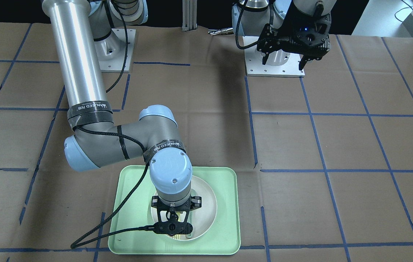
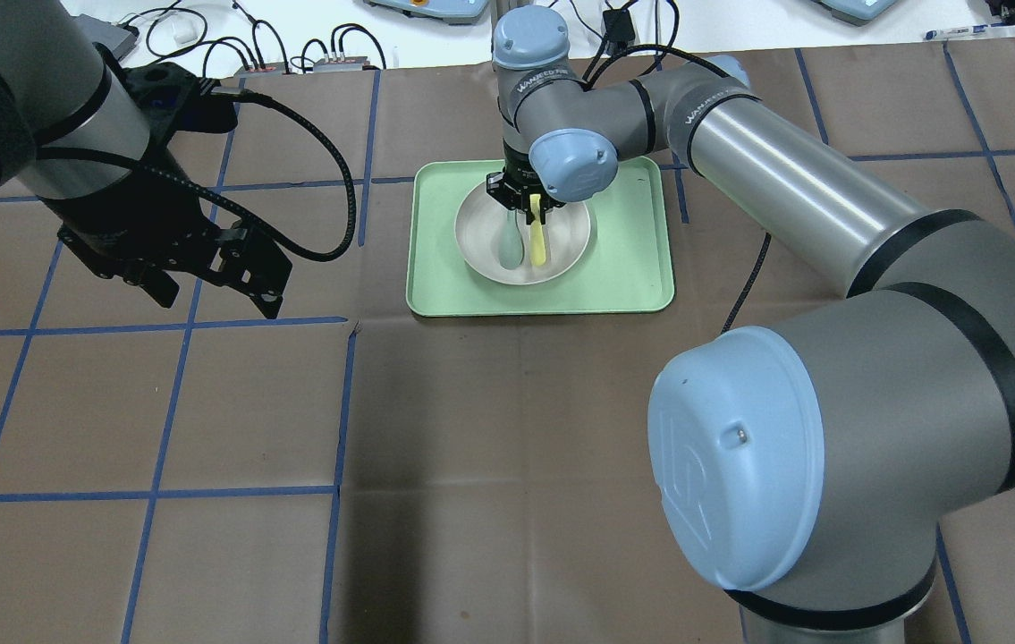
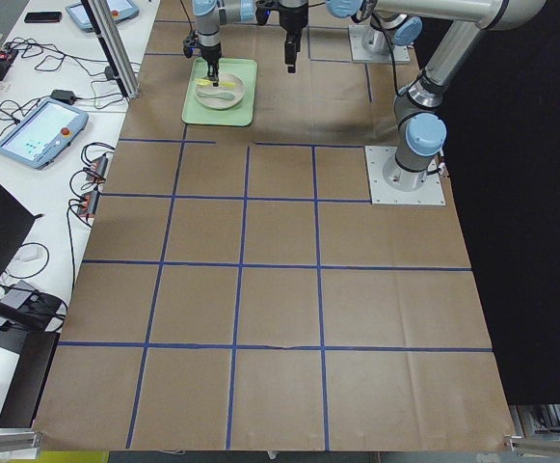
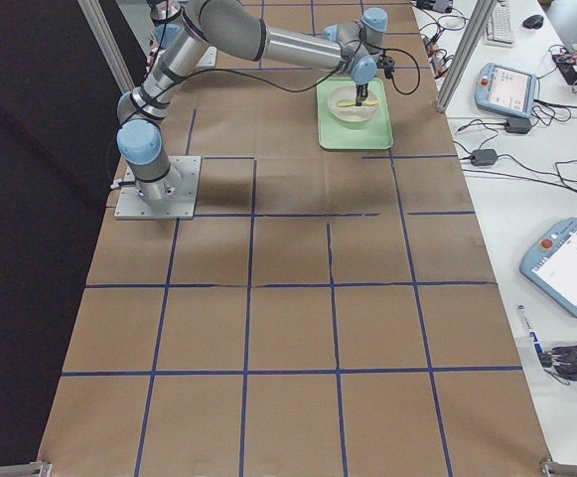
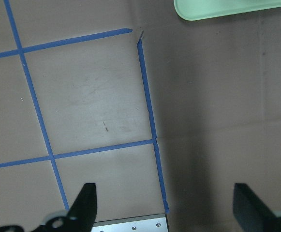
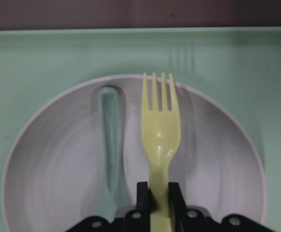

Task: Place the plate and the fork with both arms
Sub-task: 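Lower the right gripper and grasp the yellow fork, then carry the fork with the right gripper beside the plate on the tray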

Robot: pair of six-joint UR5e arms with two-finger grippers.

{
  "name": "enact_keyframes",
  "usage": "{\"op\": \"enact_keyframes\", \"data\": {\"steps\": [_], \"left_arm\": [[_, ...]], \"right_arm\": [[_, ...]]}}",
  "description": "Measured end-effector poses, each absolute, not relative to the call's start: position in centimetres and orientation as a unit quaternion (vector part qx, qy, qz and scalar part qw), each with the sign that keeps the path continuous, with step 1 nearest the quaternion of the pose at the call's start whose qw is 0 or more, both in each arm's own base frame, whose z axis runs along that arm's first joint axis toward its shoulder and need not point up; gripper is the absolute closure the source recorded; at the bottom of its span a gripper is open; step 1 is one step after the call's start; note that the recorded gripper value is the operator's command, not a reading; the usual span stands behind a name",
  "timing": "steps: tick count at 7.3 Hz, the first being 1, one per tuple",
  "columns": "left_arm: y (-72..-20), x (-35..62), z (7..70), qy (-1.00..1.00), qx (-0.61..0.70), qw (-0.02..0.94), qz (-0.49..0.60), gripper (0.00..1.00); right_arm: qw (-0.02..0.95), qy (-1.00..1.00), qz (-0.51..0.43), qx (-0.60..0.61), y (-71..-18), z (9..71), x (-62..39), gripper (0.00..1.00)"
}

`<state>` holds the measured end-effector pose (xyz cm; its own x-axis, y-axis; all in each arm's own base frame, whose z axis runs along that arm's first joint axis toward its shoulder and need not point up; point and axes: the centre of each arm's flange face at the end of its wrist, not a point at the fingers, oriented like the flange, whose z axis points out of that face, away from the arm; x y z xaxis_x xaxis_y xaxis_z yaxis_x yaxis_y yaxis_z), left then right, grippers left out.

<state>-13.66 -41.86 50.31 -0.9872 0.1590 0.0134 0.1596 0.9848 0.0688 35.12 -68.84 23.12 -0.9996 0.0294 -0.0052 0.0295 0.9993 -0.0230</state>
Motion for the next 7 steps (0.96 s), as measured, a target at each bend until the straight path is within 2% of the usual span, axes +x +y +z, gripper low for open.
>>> {"op": "enact_keyframes", "data": {"steps": [3, 7], "left_arm": [[-41.8, -13.7, 50.4, -0.996, -0.08, 0.004, -0.035, 0.01], [-41.8, -13.6, 50.4, -0.996, -0.082, 0.003, -0.035, 0.01]], "right_arm": [[-0.003, 1.0, -0.001, 0.019, -67.5, 26.5, 33.1, 0.99], [-0.003, 1.0, 0.005, 0.017, -66.3, 23.9, 22.8, 0.99]]}}
